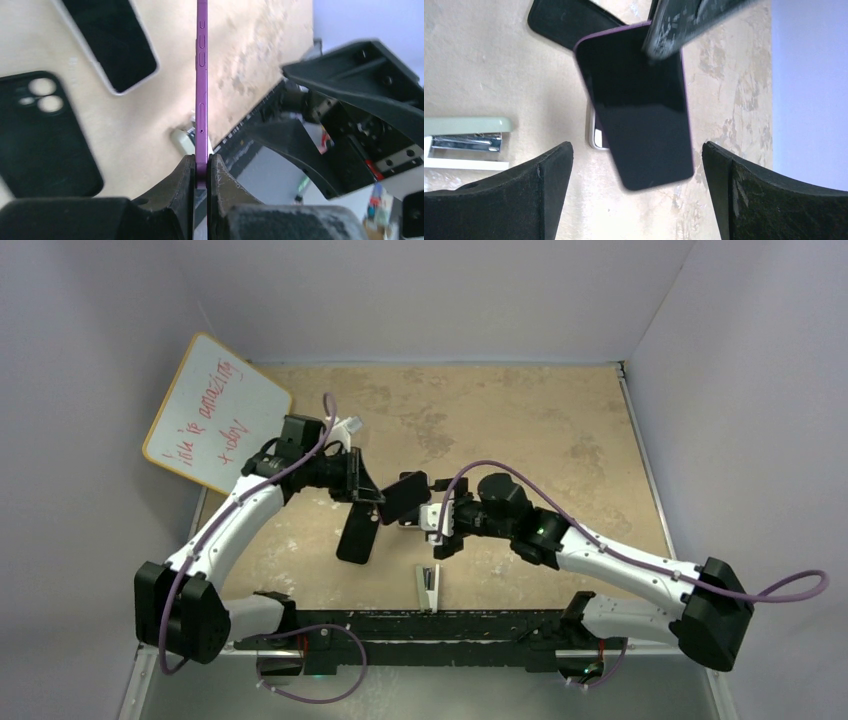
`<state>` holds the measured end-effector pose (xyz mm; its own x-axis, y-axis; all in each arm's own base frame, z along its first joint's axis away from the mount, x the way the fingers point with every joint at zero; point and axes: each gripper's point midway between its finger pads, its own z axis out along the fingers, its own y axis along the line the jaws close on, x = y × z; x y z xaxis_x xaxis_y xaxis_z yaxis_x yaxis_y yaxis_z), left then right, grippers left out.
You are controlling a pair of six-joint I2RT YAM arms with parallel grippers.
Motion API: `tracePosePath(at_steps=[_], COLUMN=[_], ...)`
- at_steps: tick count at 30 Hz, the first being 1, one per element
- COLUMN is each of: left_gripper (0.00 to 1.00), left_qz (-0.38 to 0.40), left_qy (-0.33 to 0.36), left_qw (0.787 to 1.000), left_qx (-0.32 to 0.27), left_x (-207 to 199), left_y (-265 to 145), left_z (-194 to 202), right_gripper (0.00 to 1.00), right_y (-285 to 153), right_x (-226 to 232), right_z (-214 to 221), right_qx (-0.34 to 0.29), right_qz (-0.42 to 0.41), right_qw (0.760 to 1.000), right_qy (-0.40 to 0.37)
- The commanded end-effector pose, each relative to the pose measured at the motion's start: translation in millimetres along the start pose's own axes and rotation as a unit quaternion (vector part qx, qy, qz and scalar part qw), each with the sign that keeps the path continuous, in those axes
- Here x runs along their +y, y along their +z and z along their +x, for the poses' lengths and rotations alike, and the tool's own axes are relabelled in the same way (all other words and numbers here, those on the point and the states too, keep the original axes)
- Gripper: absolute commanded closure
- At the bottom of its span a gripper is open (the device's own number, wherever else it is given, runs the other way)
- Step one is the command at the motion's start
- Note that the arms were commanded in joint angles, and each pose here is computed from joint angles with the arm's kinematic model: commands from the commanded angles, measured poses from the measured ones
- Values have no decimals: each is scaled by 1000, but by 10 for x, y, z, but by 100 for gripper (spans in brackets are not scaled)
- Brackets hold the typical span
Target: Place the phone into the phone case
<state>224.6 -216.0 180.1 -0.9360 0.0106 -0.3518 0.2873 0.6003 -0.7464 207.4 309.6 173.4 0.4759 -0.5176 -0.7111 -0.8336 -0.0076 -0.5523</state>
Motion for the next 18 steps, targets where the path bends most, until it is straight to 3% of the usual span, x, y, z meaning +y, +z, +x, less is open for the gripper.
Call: tracePosePath(at_steps=[1,3,5,8,10,14,16,18], left_gripper=[100,100,100,100,100,100,100,100], left_qz=[-64,-110,-154,-215,-255,-306,-321,-324], left_qy=[-14,-28,-45,-66,-82,-127,-143,-154], left_qw=[994,988,979,960,942,912,903,901], left_qx=[-90,-109,-128,-167,-201,-242,-246,-244], left_x=[109,227,347,524,640,807,861,910], left_y=[-288,-379,-469,-630,-765,-955,-995,-975], left_z=[-245,-250,-241,-220,-201,-83,-22,42], right_gripper=[1,1,1,1,1,1,6,12], right_y=[-133,-155,-136,-37,63,259,311,410], right_x=[-150,-241,-325,-448,-451,-407,-324,-232], right_z=[-260,-364,-422,-319,-268,-172,-1,2], right_qx=[-71,-106,-126,-93,-63,-32,0,10], right_qz=[71,105,129,169,170,182,211,203], right_qw=[991,973,938,863,828,725,646,625], right_qy=[89,176,296,467,531,663,734,754])
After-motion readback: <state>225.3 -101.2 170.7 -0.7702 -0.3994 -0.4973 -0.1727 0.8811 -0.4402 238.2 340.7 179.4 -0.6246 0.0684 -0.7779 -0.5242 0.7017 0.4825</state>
